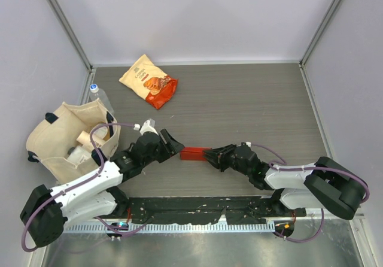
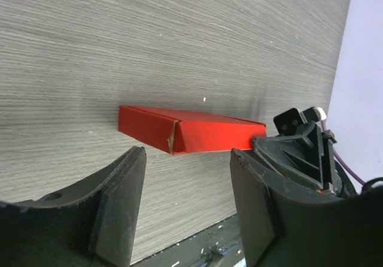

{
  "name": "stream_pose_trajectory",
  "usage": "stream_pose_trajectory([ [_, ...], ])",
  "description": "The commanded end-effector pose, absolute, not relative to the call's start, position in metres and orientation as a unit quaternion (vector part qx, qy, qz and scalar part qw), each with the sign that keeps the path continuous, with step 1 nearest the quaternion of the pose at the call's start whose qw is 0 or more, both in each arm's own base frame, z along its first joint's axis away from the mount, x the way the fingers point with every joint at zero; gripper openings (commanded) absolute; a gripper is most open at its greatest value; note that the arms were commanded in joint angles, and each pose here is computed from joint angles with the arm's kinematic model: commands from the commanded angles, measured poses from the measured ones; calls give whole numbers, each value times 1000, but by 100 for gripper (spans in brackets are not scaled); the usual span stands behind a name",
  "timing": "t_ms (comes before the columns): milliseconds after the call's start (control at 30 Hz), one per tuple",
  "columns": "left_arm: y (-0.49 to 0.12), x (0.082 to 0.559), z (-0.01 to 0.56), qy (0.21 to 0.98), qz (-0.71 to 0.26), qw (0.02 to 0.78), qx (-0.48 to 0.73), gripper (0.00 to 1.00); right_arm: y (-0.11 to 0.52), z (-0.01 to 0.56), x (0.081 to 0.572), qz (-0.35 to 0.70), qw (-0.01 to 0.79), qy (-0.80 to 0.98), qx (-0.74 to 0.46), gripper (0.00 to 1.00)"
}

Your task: Fold the paper box

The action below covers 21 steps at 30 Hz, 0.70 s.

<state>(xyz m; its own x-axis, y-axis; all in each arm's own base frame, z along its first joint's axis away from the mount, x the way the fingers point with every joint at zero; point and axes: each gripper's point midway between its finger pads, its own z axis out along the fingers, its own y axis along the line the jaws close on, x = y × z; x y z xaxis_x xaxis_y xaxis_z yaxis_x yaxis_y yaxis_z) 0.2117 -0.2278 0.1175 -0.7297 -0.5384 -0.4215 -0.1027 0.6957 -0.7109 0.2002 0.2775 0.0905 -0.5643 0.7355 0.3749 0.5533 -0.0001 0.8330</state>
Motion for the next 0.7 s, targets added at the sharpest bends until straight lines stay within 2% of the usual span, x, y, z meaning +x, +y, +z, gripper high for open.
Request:
stream_pose_trajectory([
  [0, -232, 226, 118, 846, -360, 335, -204, 61, 255, 44, 195, 458, 107, 737, 485, 27],
  [133, -232, 230, 103, 856, -345, 328, -200, 57, 254, 42, 194, 454, 109, 741, 483, 26],
  [433, -226, 230, 86, 857, -336, 339, -195, 41, 252, 39, 193, 450, 114, 745, 479, 23],
  [467, -224, 227, 81, 859, -333, 337, -195, 36, 250, 36, 192, 445, 115, 748, 478, 22],
  [667, -217, 213, 66, 859, -342, 330, -188, 26, 243, 26, 189, 429, 135, 764, 462, 21],
])
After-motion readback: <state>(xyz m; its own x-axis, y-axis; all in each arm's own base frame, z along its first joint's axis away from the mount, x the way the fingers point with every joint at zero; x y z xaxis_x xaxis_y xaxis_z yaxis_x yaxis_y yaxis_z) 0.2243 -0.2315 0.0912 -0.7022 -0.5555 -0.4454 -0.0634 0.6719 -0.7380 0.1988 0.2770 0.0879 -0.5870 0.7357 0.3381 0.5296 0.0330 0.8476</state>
